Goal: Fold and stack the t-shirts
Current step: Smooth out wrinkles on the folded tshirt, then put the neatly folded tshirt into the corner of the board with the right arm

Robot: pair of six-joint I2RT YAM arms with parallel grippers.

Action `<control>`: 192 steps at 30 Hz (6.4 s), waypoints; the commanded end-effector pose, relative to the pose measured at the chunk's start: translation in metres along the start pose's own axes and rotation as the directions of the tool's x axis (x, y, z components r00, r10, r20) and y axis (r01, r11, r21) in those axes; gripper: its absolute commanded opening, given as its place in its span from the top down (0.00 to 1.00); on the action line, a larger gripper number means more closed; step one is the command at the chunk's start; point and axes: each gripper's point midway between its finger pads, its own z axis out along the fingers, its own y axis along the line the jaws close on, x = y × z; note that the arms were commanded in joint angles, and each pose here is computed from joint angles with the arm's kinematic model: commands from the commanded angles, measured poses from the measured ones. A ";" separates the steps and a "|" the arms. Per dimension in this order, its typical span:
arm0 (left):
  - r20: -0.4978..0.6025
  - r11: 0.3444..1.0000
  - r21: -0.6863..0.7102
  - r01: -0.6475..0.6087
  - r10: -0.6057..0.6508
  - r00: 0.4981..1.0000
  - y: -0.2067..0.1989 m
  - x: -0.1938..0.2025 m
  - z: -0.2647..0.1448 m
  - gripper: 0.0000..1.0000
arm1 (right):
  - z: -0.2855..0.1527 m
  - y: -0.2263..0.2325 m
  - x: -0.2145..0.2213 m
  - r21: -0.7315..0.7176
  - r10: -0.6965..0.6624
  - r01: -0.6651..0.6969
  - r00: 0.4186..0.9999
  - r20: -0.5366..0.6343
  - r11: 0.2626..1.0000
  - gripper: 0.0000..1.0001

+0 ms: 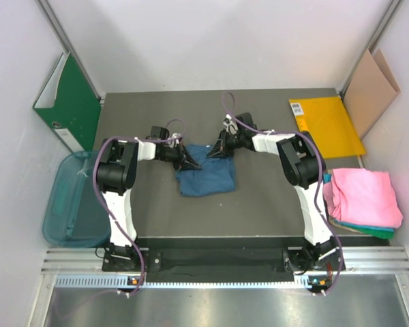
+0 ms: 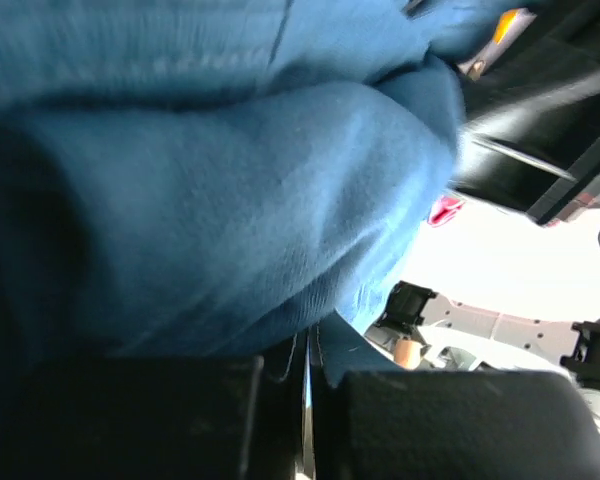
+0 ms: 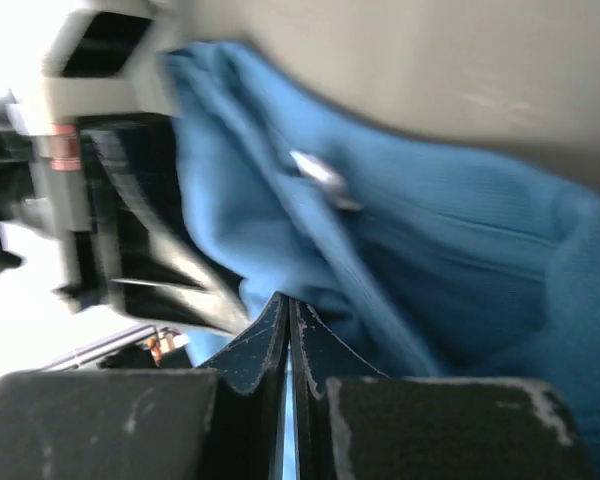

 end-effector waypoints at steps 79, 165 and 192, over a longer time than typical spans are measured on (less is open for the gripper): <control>-0.069 0.774 -0.247 -0.583 0.586 0.808 -0.086 0.116 -0.021 0.28 | -0.431 -0.149 0.144 0.893 0.008 -0.335 0.935 0.354 -0.301 0.00; 0.192 0.771 -0.602 -0.205 0.389 0.901 0.007 0.016 -0.103 1.00 | -0.072 0.058 0.064 0.538 -0.278 0.189 0.957 0.088 0.822 0.00; 0.150 0.793 -0.576 -0.198 0.340 0.928 0.022 0.012 -0.083 1.00 | -0.069 -0.033 0.058 0.682 -0.139 0.066 0.989 0.053 0.729 0.00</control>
